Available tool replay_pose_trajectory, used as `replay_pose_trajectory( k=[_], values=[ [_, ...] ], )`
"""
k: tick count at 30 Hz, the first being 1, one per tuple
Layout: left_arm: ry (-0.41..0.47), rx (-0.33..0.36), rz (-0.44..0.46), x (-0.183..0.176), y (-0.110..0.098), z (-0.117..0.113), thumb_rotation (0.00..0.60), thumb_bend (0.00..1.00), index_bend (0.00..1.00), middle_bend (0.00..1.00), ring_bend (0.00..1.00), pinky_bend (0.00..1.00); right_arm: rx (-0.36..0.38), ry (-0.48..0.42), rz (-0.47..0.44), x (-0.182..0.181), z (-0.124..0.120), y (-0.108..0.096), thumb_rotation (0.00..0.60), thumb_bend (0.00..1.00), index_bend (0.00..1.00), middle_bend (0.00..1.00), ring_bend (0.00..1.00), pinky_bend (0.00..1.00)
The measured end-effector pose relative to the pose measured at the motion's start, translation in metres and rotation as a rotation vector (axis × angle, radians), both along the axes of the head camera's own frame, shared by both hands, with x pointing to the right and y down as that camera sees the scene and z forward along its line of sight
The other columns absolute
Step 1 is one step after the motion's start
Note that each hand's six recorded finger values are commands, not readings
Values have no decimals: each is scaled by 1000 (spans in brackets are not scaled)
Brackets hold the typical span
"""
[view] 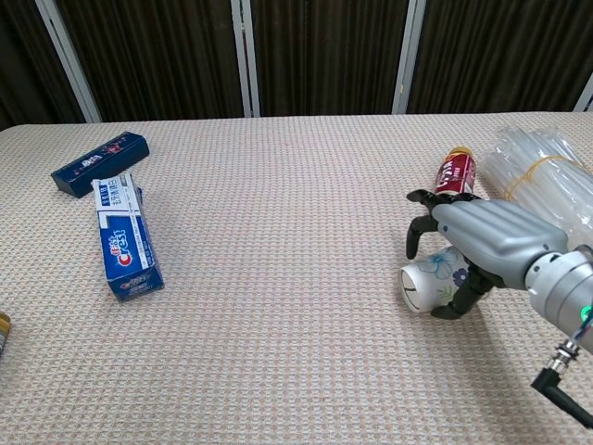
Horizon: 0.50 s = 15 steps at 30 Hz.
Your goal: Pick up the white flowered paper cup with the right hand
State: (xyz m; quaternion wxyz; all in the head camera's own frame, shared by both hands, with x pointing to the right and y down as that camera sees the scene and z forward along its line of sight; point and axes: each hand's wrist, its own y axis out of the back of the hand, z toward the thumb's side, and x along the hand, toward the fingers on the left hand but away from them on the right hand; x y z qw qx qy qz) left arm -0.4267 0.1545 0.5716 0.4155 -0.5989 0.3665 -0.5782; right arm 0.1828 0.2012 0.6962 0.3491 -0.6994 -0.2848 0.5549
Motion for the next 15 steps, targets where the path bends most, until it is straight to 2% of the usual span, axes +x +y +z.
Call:
replay_pose_trajectory(
  k=[11,15],
  values=[
    [-2,1,-1,0,0,0,600,13,0,0,0,0,21,-7,0,1,0,-1,600,193,494,58,0,0],
    [-1,0,-1,0,0,0,600,13,0,0,0,0,34,-37,5,-2,-4,-3,600,195,495,61,0,0]
  ],
)
